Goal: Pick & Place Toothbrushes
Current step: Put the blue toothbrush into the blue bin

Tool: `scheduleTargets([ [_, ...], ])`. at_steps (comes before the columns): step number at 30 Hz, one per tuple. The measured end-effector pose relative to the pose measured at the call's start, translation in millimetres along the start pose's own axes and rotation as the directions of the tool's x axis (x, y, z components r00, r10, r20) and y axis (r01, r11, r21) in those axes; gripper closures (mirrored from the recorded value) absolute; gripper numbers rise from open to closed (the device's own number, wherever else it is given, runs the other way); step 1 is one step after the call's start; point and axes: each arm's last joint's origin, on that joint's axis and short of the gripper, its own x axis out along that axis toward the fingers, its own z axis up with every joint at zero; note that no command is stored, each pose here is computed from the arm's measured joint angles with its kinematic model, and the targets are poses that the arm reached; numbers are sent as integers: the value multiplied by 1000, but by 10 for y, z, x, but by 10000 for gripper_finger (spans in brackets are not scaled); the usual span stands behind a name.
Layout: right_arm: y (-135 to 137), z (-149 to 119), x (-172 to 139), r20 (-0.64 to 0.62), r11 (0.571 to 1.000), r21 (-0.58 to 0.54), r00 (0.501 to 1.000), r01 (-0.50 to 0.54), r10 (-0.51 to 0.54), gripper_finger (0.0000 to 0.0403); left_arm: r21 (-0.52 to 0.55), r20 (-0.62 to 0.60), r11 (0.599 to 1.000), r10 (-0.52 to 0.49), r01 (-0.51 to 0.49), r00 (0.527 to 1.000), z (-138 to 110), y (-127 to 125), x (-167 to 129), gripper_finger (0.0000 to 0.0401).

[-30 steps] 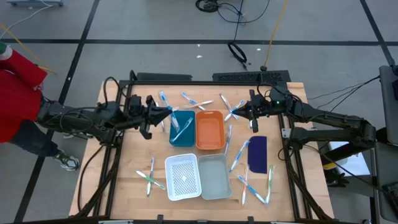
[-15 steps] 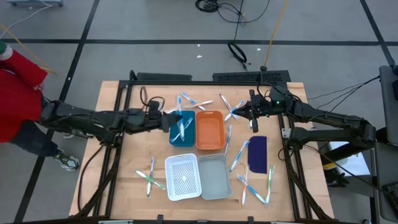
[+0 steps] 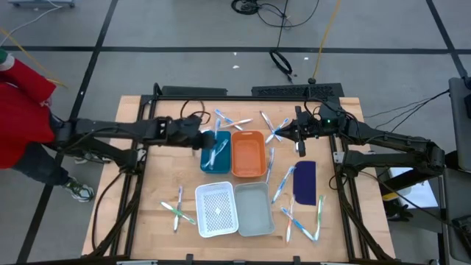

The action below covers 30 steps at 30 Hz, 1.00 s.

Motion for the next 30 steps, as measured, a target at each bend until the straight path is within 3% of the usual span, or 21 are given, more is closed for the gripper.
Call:
scheduleTargets([
  [13, 0, 0, 0, 0, 1000, 0, 1000, 0, 0, 403, -46, -269, 970, 216, -237, 939, 258, -11, 288, 401],
  [30, 0, -9, 0, -9, 1000, 4, 1000, 0, 0, 403, -49, -477, 939, 277, -340, 834, 460, 269, 676, 401],
])
